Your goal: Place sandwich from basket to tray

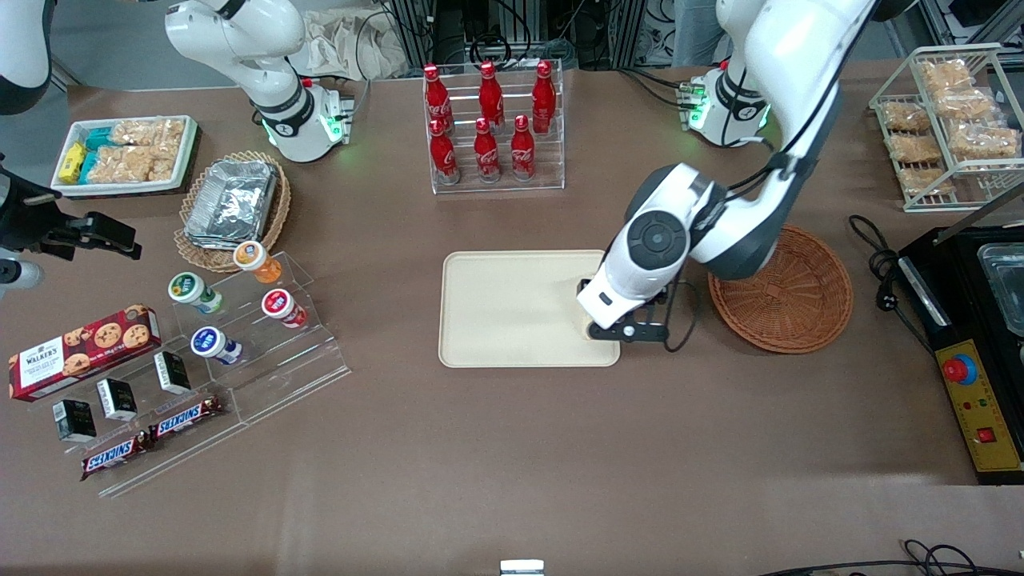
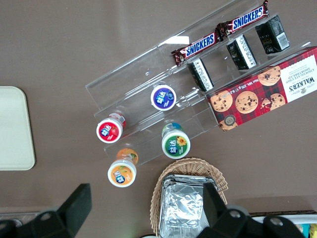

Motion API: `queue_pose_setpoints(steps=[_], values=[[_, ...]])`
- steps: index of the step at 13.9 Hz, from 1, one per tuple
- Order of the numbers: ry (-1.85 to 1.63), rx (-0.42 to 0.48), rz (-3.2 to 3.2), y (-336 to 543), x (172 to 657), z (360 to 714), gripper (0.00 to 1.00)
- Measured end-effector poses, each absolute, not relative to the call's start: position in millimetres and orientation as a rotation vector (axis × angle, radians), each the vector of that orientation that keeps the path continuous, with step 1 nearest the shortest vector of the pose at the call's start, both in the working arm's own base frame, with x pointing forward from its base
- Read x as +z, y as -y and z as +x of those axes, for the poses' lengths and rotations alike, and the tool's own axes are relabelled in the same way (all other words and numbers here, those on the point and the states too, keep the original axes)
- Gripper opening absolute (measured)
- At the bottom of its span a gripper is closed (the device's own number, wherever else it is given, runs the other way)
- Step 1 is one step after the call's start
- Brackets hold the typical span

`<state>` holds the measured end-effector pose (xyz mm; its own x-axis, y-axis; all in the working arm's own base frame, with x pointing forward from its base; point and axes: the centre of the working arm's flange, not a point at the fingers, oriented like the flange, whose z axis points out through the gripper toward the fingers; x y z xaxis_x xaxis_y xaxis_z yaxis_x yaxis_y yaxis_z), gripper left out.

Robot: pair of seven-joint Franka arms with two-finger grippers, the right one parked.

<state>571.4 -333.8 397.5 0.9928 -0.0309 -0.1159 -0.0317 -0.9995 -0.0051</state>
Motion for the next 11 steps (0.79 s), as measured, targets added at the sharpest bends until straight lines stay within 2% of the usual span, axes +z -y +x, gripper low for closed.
queue_pose_setpoints(steps=[2, 4, 7, 11], values=[[0.030, 0.108, -3.148, 304, 453, 595, 1.00], [0.086, 0.043, -3.164, 262, 484, 613, 1.00], [0.104, 0.053, -3.169, 185, 521, 623, 1.00], [0.136, 0.075, -3.141, 91, 578, 604, 1.00]])
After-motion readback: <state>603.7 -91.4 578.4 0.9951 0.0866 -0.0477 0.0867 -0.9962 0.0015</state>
